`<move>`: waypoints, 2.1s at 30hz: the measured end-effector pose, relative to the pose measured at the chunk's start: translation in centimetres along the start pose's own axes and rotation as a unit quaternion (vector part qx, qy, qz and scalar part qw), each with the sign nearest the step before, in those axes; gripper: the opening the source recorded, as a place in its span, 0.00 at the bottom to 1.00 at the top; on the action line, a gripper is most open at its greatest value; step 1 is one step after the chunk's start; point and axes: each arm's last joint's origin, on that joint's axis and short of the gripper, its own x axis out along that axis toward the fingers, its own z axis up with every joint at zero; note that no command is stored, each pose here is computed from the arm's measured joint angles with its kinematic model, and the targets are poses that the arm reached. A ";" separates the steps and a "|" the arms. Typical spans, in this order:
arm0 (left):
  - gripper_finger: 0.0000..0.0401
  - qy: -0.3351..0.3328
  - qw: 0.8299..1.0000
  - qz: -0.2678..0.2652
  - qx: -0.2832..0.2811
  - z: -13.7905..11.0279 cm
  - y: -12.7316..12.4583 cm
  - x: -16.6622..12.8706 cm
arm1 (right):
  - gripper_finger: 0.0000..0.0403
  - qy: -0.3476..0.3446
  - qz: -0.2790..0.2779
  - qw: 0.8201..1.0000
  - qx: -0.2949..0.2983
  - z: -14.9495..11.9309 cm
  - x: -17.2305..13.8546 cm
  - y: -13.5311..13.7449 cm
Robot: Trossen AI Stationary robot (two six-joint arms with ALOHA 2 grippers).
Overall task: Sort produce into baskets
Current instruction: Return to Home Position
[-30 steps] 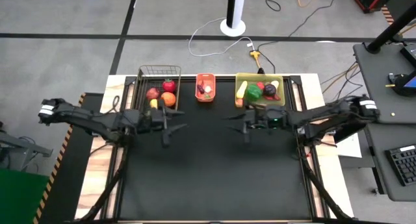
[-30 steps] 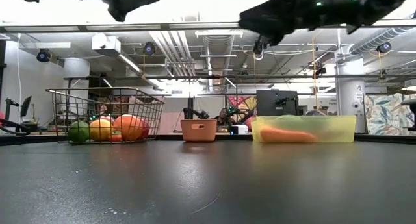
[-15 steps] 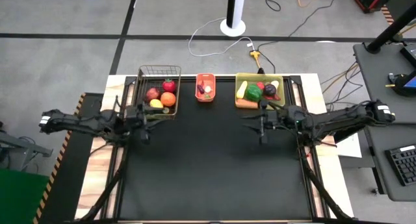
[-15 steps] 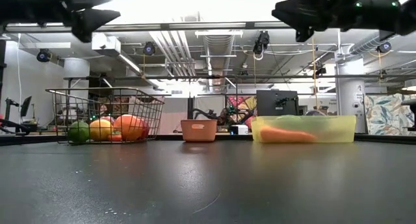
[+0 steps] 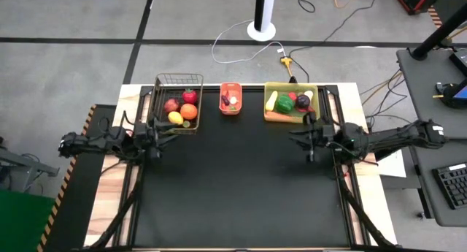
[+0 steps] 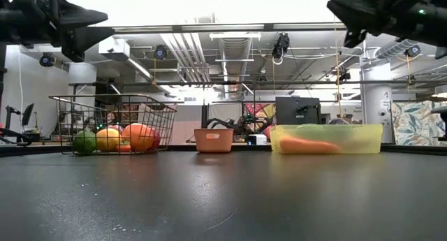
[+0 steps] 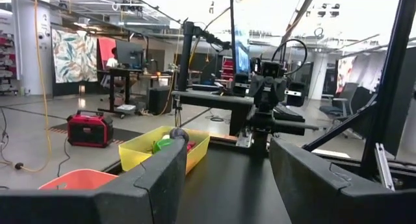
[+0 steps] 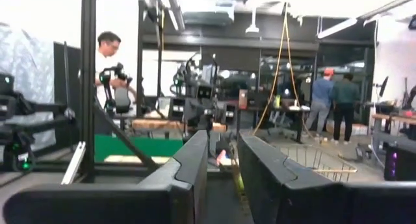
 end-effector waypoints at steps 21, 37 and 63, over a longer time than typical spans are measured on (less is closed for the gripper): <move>0.51 0.060 0.996 0.043 0.048 -1.8 0.3 0.1 | 0.14 -0.053 0.075 0.991 -0.092 0.6 -5.7 0.6; 0.51 0.096 0.986 0.066 0.122 -2.5 0.4 0.1 | 0.14 0.021 0.029 0.999 -0.030 -0.6 -5.2 0.3; 0.51 0.107 0.984 0.064 0.127 -2.7 0.4 0.3 | 0.14 0.064 0.029 0.997 0.030 -1.5 -4.9 0.4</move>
